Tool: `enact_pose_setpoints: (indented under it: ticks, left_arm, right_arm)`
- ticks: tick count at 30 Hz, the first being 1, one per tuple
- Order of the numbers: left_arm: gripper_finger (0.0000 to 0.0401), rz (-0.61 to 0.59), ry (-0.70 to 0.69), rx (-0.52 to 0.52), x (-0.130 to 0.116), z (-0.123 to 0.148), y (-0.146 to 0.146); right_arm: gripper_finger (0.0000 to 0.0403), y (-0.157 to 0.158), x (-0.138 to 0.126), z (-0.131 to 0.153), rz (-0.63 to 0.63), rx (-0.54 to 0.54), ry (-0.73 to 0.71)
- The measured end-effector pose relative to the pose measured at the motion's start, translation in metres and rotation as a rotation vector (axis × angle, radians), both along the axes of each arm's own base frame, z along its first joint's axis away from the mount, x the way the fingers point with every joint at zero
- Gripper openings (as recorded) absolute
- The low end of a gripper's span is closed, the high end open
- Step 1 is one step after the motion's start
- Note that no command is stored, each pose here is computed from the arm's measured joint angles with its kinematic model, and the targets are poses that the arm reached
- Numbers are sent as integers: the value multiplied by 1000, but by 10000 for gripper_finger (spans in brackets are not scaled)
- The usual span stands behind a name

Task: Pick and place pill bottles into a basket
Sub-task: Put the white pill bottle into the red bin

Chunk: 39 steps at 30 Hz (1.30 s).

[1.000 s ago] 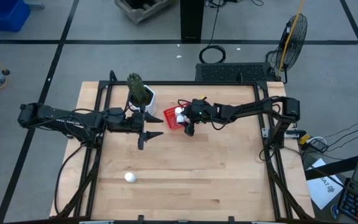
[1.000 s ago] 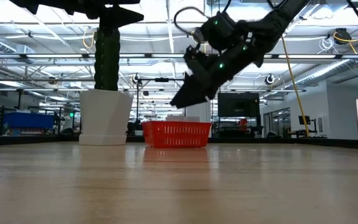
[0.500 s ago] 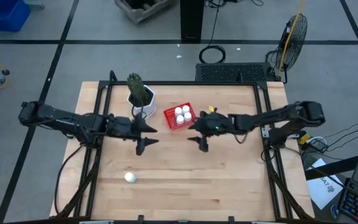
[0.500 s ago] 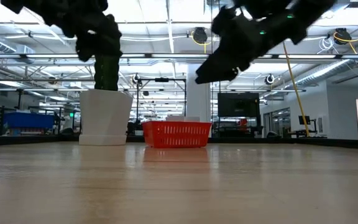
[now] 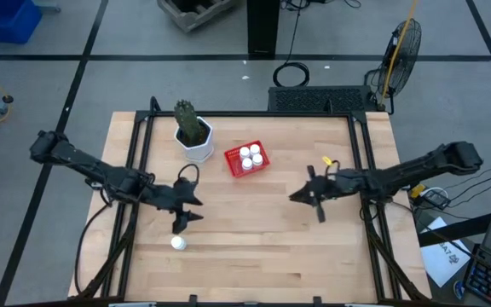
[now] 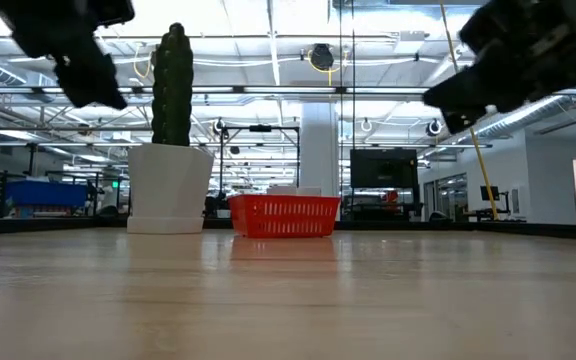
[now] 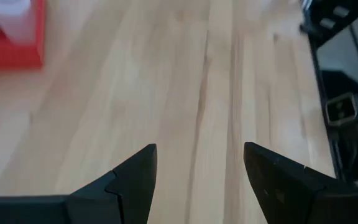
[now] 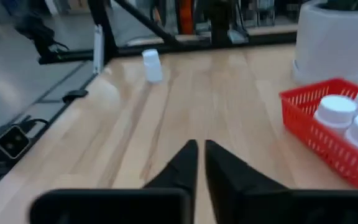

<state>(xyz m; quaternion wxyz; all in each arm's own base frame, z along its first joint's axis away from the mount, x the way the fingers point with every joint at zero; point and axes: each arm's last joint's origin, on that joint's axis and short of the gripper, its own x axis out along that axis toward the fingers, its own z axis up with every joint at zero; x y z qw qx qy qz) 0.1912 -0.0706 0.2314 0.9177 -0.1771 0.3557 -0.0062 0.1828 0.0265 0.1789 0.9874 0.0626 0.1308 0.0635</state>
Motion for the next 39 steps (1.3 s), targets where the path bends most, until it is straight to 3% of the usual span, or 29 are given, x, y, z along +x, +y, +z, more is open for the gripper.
enact_pose_setpoints:
  ticks: [9,12,19,26,39]
  left_arm:
    - [243,6,96,-80,-20,-4,-29]
    - [243,0,113,-97,-30,-6,-43]
    - [243,-22,125,-139,-53,-7,-67]
    - [243,21,236,-11,-59,-15,-77]
    - [243,-3,419,216,-36,-26,-111]
  right_arm:
    - [2,2,-38,-12,65,102,-228]
    - [7,4,-42,-6,81,181,-302]
    - [8,10,-45,-6,120,267,-285]
    - [1,12,-45,-4,137,239,-310]
    - [4,14,-46,-6,147,280,-282]
